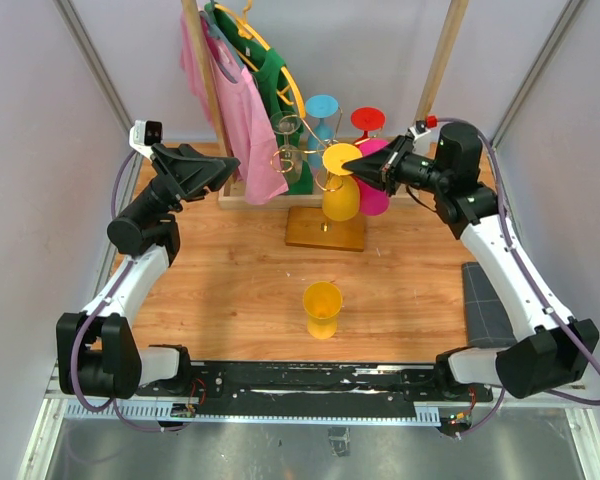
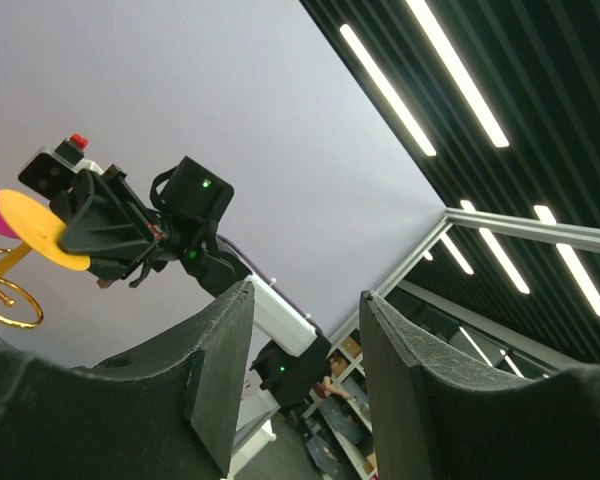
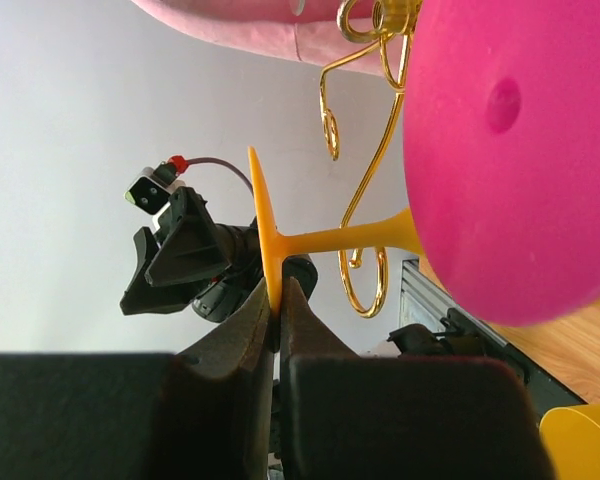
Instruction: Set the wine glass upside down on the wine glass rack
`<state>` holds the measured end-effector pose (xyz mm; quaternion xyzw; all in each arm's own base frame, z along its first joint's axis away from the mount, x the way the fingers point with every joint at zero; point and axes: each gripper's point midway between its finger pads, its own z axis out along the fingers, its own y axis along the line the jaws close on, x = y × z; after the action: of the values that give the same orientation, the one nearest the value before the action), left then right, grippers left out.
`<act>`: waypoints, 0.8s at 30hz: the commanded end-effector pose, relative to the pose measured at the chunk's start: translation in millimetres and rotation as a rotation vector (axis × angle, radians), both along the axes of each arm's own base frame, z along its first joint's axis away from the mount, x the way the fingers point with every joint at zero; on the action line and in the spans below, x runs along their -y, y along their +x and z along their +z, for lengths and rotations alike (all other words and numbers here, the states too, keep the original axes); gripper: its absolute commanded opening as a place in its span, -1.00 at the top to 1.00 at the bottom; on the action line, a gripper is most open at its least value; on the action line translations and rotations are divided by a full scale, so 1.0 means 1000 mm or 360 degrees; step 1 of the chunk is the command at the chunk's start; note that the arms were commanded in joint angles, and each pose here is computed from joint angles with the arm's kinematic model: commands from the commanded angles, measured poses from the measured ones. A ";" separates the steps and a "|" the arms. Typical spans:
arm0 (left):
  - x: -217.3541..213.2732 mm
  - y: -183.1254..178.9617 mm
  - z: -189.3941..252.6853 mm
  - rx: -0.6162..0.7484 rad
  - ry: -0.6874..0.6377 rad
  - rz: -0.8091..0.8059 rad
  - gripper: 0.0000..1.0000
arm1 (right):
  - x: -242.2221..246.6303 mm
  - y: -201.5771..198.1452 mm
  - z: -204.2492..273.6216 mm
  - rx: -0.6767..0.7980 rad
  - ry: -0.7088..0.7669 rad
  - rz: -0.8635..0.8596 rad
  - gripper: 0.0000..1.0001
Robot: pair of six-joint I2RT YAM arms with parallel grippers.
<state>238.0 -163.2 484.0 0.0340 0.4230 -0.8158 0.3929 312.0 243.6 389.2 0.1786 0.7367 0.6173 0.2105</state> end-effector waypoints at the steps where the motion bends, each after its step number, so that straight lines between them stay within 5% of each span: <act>1: -0.003 -0.035 0.010 0.0331 -0.0006 0.0017 -0.02 | -0.014 -0.003 0.010 0.0091 -0.0012 0.0061 0.98; 24: -0.004 -0.037 0.008 0.0320 -0.0011 0.0020 -0.02 | -0.034 -0.026 0.002 0.0098 -0.0030 0.0180 0.99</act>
<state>238.1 -163.2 483.5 0.0334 0.4234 -0.8158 0.3926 301.2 278.4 380.1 0.1420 0.7519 0.6174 0.1827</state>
